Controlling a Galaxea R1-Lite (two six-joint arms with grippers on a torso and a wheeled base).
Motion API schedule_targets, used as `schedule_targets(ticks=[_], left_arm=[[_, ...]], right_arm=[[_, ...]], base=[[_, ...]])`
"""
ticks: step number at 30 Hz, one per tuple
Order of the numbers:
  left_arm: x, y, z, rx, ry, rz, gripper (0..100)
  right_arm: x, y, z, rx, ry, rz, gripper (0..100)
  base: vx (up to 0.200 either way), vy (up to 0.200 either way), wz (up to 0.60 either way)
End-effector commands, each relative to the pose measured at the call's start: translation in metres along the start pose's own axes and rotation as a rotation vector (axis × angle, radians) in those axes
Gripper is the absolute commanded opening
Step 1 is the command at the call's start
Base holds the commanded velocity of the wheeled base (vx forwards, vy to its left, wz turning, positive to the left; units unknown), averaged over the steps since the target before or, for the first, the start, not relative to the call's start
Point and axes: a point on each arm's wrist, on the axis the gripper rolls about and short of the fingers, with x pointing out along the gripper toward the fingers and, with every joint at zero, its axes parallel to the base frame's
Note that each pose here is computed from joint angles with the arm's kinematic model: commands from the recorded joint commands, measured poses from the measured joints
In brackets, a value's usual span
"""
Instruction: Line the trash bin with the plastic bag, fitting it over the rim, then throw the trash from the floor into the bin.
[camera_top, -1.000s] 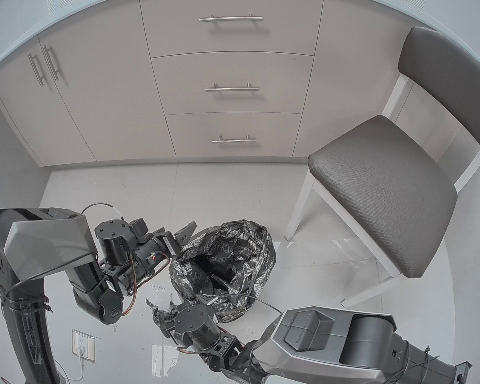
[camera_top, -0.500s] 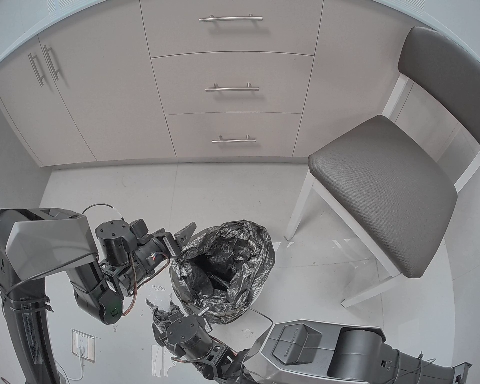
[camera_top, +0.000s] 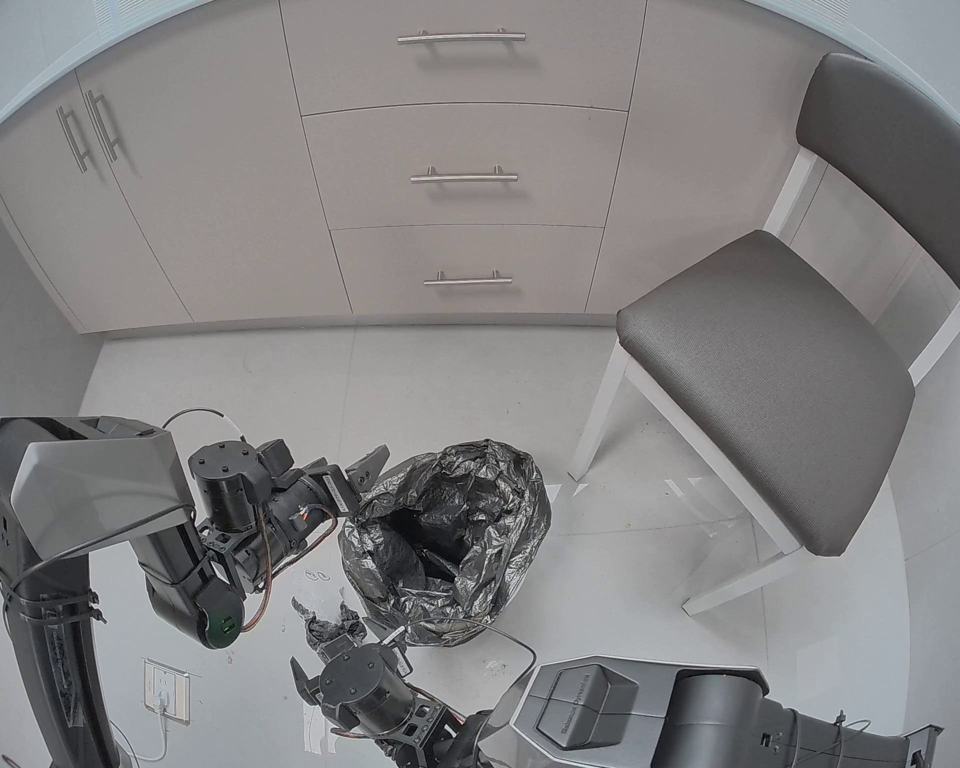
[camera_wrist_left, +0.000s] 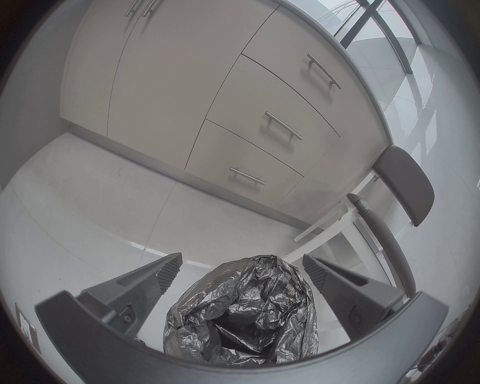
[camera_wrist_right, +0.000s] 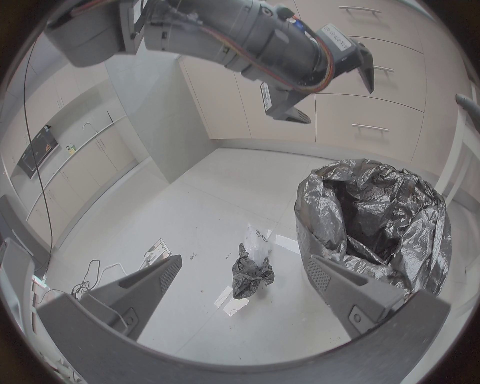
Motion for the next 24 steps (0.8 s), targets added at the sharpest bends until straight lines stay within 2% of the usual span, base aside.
schedule_targets(ticks=[1, 4, 5, 8, 11, 13, 15, 20, 24], left_arm=[[0.0, 0.002, 0.001, -0.001, -0.004, 0.005, 100], [0.0, 0.002, 0.001, -0.001, -0.003, 0.007, 100], [0.0, 0.004, 0.001, -0.002, -0.003, 0.01, 100], [0.0, 0.004, 0.001, -0.003, -0.002, 0.012, 100], [0.0, 0.004, 0.001, -0.009, -0.003, 0.01, 100], [0.0, 0.003, 0.001, -0.012, -0.004, 0.008, 100], [0.0, 0.003, 0.001, -0.012, -0.003, 0.007, 100], [0.0, 0.001, 0.001, -0.011, -0.004, 0.005, 100], [0.0, 0.001, 0.002, -0.01, -0.007, 0.005, 100]], right_arm=[[-0.005, -0.006, 0.019, 0.02, -0.028, -0.017, 100], [-0.016, -0.023, 0.033, 0.037, -0.027, -0.07, 100], [-0.025, -0.033, 0.039, 0.043, -0.019, -0.112, 100], [-0.045, -0.054, 0.04, 0.063, -0.002, -0.183, 100], [-0.053, -0.074, 0.027, 0.042, 0.023, -0.301, 100], [-0.054, -0.084, 0.026, 0.034, 0.006, -0.404, 100], [-0.054, -0.091, 0.026, 0.037, -0.016, -0.463, 100], [-0.055, -0.096, 0.03, -0.017, -0.035, -0.496, 100], [-0.049, -0.109, 0.022, -0.045, -0.018, -0.632, 100]], base=[[0.0, 0.0, 0.0], [0.0, 0.0, 0.0], [0.0, 0.0, 0.0], [0.0, 0.0, 0.0], [0.0, 0.0, 0.0], [0.0, 0.0, 0.0], [0.0, 0.0, 0.0], [0.0, 0.0, 0.0], [0.0, 0.0, 0.0]])
